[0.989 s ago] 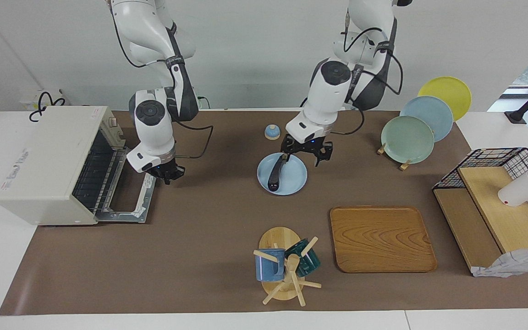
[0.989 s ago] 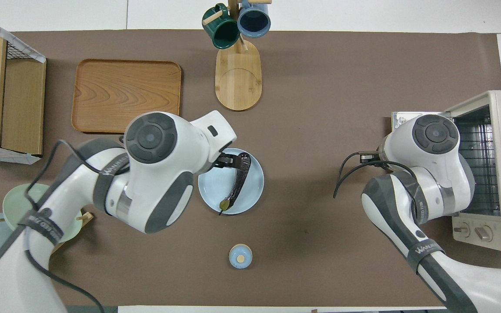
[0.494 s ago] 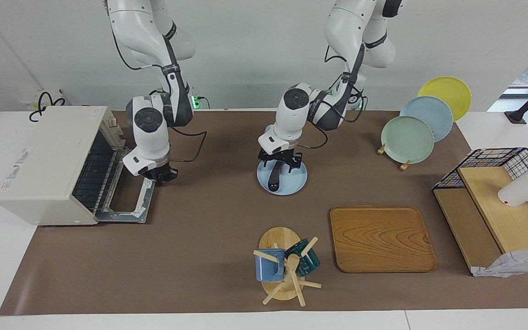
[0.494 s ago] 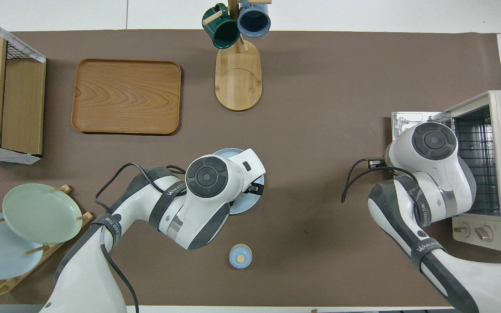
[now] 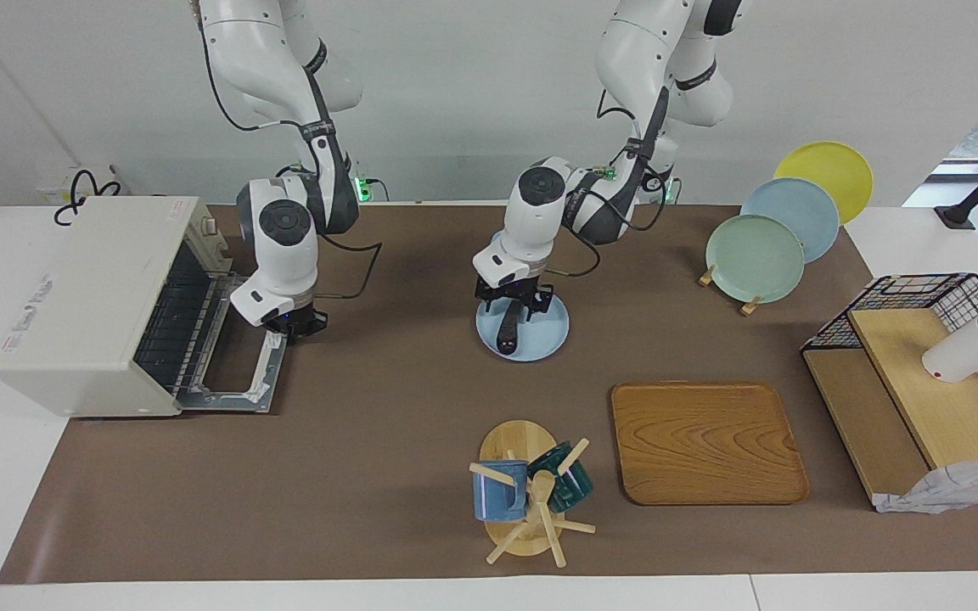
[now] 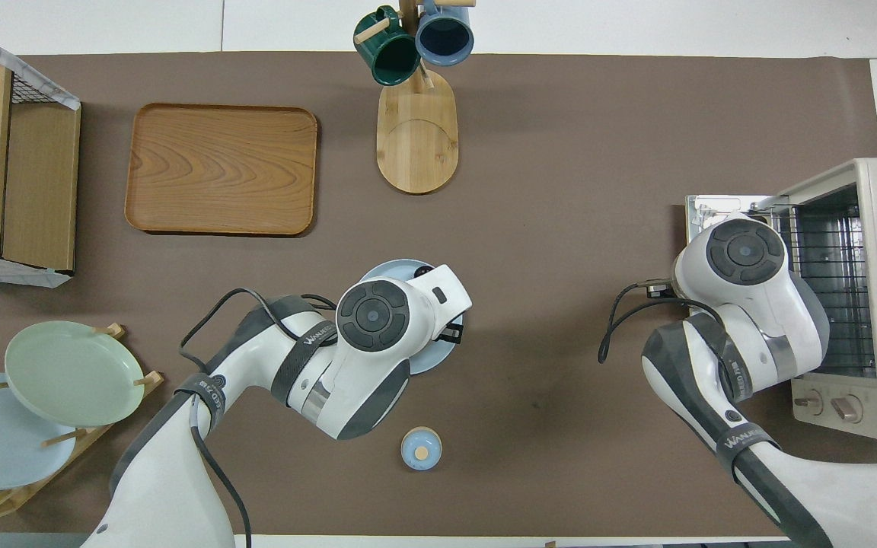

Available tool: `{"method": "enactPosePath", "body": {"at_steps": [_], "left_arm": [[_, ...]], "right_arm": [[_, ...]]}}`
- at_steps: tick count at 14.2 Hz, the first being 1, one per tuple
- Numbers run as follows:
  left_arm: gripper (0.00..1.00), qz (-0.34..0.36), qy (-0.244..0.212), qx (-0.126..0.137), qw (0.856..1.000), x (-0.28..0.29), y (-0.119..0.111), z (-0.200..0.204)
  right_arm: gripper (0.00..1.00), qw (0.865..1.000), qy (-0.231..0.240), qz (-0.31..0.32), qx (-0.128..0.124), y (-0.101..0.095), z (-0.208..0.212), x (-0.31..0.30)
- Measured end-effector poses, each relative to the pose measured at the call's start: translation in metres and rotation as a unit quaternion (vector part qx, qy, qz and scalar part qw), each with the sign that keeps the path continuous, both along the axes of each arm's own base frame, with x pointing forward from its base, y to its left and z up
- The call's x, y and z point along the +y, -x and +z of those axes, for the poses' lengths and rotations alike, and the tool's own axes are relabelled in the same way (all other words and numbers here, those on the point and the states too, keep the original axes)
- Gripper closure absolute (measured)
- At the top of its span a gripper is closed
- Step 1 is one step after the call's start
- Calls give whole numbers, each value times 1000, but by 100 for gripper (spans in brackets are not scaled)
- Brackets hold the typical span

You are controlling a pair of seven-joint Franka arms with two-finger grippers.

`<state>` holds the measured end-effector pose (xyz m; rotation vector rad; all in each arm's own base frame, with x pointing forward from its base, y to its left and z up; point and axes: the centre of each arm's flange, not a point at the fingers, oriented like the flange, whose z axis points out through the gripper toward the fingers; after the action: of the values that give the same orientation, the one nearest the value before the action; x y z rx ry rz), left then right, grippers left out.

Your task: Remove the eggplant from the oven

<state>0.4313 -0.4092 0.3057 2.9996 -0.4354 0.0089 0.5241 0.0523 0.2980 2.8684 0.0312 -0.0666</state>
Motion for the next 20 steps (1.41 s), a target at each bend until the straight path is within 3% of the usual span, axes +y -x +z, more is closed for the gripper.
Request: {"method": "enactPosePath", "body": {"at_steps": [3,4,7,11,13,17,20], "left_arm": [[67,11,-1,1,1000,2,-2,0],[75,14,-1,0,1000,4,-4,1],[75,42,-1,-1,999,28,-31,24],[75,84,-3,-1,996,124,-117,113],[75,110,3,-15,994,184,-155,130],[75,130,6,-25,991,266,-205,84],[75,143,11,-27,989,297,-254,42]], "right_arm": [[99,999,12,24,17,-6,30,1],[99,999,16,31,22,-9,46,-2],[99,998,18,51,31,-10,93,-21],[99,997,18,66,27,-4,138,-63],[99,997,19,69,25,-2,151,-86],[99,997,14,78,27,2,165,-115],[99,997,-14,60,49,10,184,-118]]}}
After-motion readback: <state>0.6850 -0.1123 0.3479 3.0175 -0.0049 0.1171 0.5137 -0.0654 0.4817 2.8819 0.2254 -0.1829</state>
